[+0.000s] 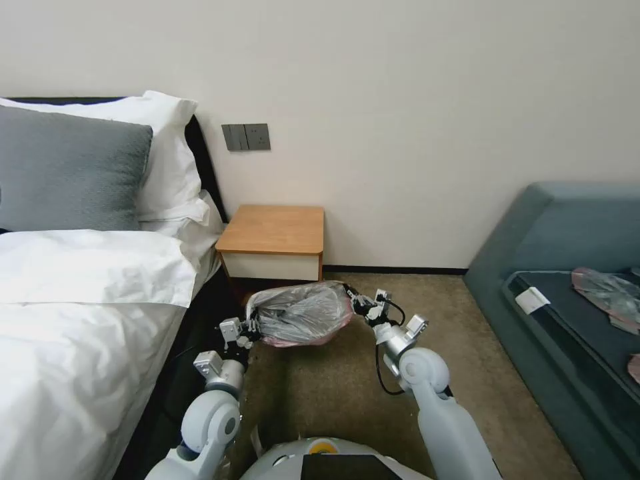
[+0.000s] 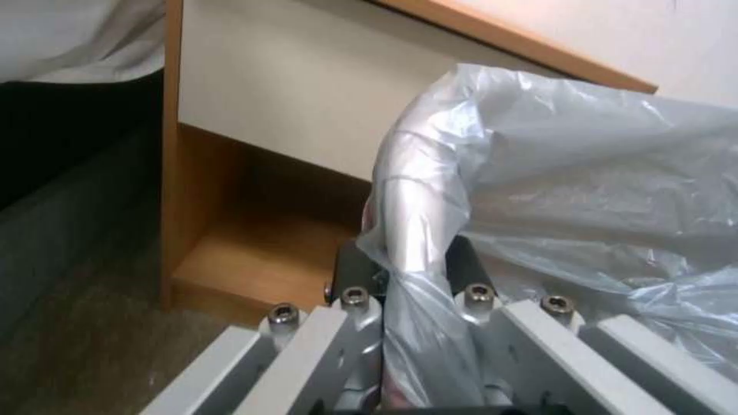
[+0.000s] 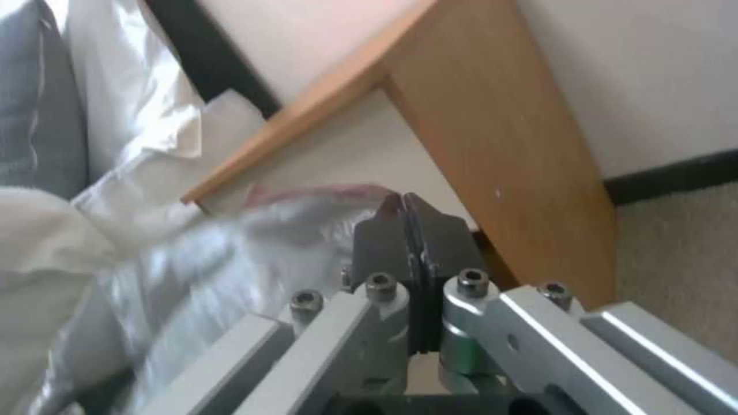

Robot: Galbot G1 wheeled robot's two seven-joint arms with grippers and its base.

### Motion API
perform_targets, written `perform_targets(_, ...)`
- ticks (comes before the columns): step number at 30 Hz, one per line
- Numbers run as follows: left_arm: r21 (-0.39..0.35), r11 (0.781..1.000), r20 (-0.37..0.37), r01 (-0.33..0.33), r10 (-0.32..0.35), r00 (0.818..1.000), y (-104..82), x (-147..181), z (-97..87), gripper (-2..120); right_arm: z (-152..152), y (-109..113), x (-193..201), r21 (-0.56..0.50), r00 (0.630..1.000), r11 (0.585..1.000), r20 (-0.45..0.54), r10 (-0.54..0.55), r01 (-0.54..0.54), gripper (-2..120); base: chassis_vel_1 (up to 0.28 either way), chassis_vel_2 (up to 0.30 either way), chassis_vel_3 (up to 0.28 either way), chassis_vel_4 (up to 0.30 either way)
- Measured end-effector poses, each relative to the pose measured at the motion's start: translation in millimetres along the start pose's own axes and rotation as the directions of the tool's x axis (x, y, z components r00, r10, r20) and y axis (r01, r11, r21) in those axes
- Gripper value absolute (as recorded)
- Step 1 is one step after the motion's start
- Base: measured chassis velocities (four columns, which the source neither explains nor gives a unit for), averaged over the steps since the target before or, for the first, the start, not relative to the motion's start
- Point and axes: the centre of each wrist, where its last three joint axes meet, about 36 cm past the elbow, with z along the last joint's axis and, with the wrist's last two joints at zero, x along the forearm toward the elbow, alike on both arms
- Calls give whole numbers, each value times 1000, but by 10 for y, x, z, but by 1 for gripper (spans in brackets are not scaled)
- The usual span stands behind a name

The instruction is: Pick up the garbage bag from the table and place it over the trash can.

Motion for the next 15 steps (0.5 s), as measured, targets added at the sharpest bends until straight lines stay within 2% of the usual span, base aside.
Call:
perform_targets(4, 16, 1000, 6, -3, 3, 1000, -5, -9, -12, 4, 59, -9, 53, -3, 1000, 1000, -18, 0, 0, 0, 0, 0, 0, 0)
perform_targets(15, 88, 996, -5, 11, -11, 1000, -40, -38, -69, 4, 177, 205, 171, 21, 1000, 1000, -19, -10, 10, 0, 0, 0, 0, 0)
